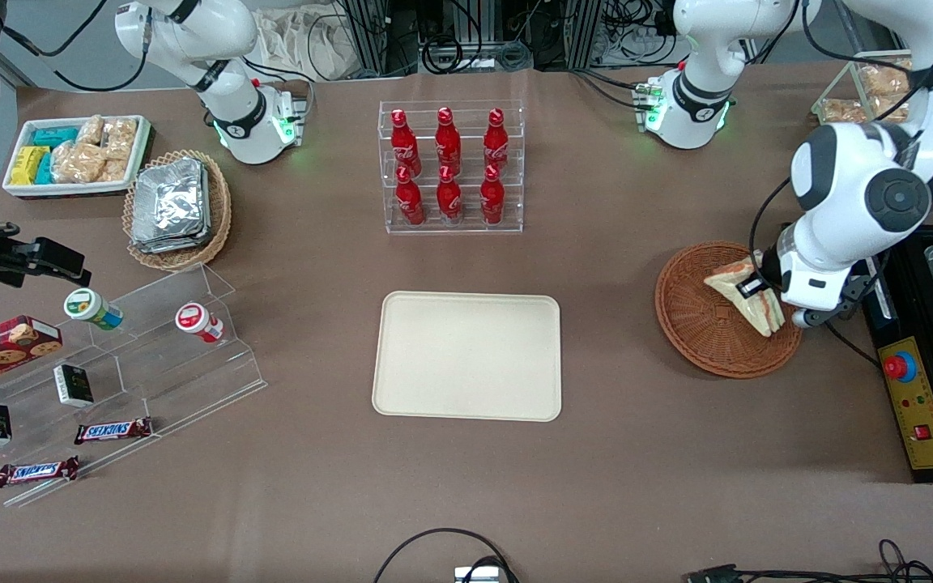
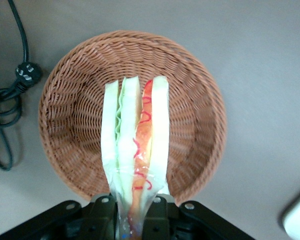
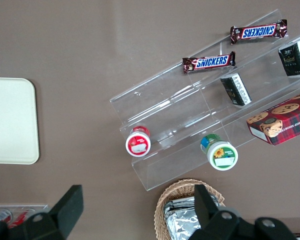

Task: Place sandwich from basket to tray
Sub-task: 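Lift the sandwich out of the basket with the left gripper, then carry the sandwich over the beige tray and lower it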

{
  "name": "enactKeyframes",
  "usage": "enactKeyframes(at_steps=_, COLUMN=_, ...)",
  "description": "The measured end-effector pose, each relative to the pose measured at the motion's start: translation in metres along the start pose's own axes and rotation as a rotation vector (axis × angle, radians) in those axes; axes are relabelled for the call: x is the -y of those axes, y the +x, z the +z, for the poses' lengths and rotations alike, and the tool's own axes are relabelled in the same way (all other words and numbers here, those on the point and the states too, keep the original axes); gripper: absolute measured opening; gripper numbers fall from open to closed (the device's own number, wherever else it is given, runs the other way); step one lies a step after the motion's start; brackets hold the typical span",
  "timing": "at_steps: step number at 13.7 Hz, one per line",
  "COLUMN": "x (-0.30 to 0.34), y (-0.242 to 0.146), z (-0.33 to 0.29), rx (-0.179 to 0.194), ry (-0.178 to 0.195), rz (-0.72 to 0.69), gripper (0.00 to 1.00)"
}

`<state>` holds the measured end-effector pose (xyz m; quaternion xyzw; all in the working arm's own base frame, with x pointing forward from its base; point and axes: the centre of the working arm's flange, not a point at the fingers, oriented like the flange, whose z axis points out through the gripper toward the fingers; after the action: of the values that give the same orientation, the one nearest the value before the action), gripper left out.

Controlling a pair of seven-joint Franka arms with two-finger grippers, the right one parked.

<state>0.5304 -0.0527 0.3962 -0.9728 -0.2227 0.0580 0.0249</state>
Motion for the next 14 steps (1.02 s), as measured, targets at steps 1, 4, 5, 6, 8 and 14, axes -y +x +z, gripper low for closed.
enactKeyframes(at_steps=1, x=-0.02, y=-0.006, z=-0.028, rx=0.001, ry=0.005, rz=0.044, gripper=0.2)
enactKeyframes(at_steps=4, x=-0.089, y=-0.035, z=-0.094, rx=0.006, ry=0.009, rz=0.179, gripper=0.2)
enactKeyframes(at_steps=5, x=-0.11, y=-0.041, z=-0.103, rx=0.021, ry=0.009, rz=0.218, gripper=0.2)
enactKeyframes(at_steps=6, x=-0.13, y=-0.044, z=-0.104, rx=0.038, ry=0.005, rz=0.253, gripper=0.2)
enactKeyframes(at_steps=8, x=-0.163, y=-0.044, z=-0.083, rx=0.079, ry=-0.005, rz=0.304, gripper=0.2)
enactKeyframes(at_steps=14, x=-0.262, y=-0.072, z=0.03, rx=0.133, ry=-0.019, rz=0.416, gripper=0.2)
